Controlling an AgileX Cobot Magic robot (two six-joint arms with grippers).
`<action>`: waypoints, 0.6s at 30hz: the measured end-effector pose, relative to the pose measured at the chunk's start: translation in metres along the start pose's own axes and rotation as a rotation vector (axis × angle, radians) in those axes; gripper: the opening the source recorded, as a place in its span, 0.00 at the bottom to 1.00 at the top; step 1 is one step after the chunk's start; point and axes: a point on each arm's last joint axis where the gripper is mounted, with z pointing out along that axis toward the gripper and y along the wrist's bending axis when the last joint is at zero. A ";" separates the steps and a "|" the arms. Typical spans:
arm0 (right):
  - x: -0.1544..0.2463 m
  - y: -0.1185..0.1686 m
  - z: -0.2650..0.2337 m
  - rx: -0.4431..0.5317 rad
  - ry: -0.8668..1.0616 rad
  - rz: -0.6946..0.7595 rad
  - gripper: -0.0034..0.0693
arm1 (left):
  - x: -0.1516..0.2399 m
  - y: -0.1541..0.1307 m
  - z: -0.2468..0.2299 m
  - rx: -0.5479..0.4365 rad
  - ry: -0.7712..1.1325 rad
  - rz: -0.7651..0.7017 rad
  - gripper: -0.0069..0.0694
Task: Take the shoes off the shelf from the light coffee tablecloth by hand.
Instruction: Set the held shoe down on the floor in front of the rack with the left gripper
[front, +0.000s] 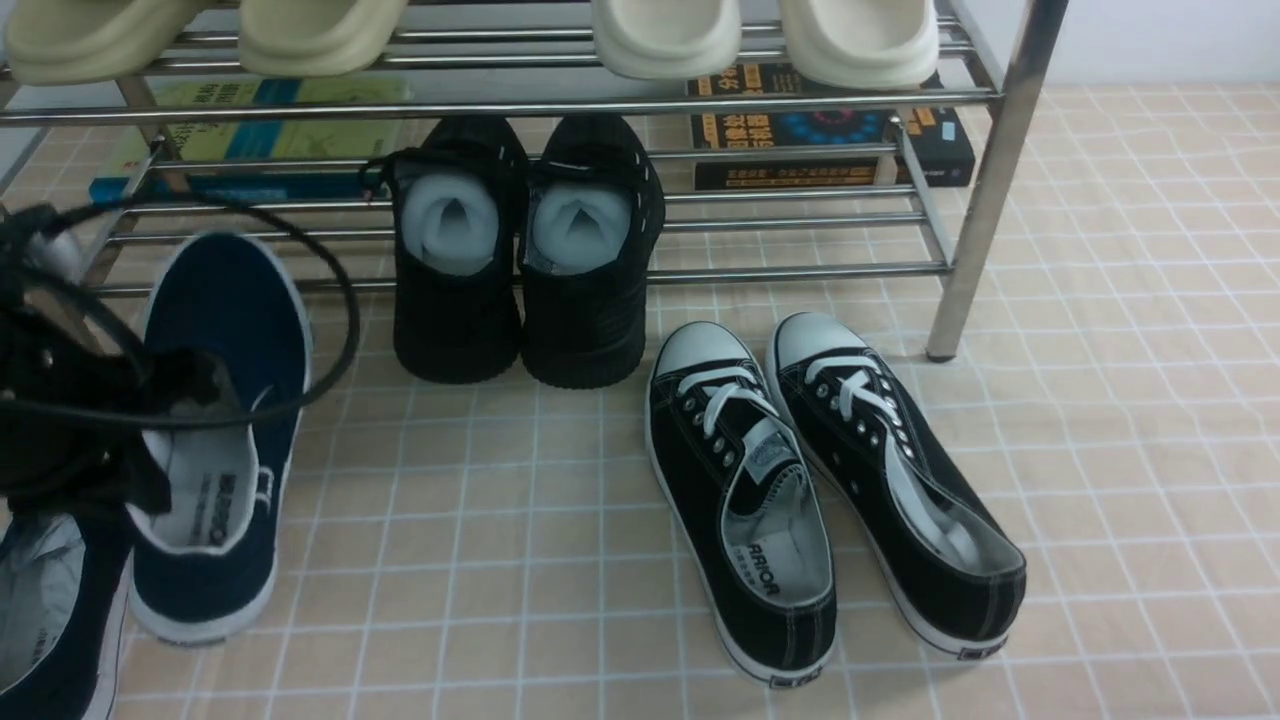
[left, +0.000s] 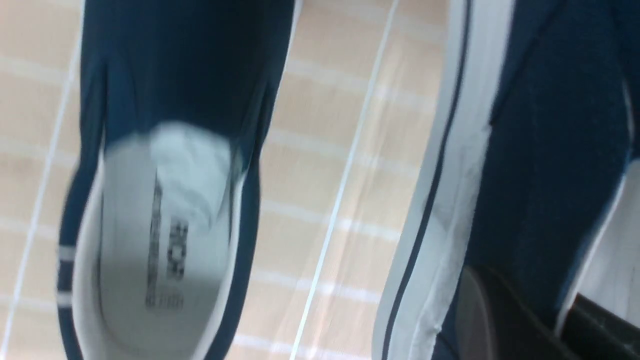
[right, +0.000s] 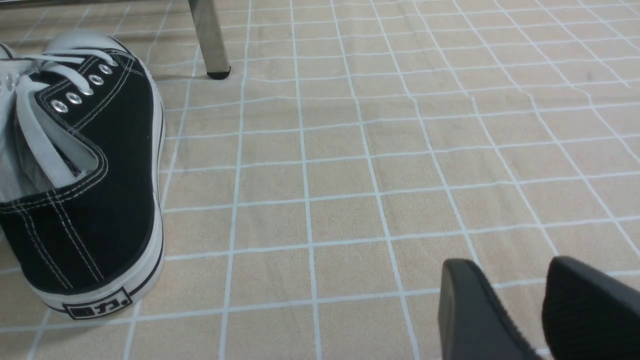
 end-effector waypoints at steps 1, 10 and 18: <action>0.000 0.000 0.000 0.000 0.000 0.000 0.38 | 0.008 0.003 0.009 -0.011 0.039 -0.005 0.12; 0.000 0.000 0.000 0.000 0.000 0.000 0.38 | 0.018 0.008 0.022 -0.021 0.053 -0.009 0.13; 0.000 0.000 0.000 0.000 0.000 0.000 0.38 | 0.009 0.009 0.043 -0.039 0.054 -0.006 0.16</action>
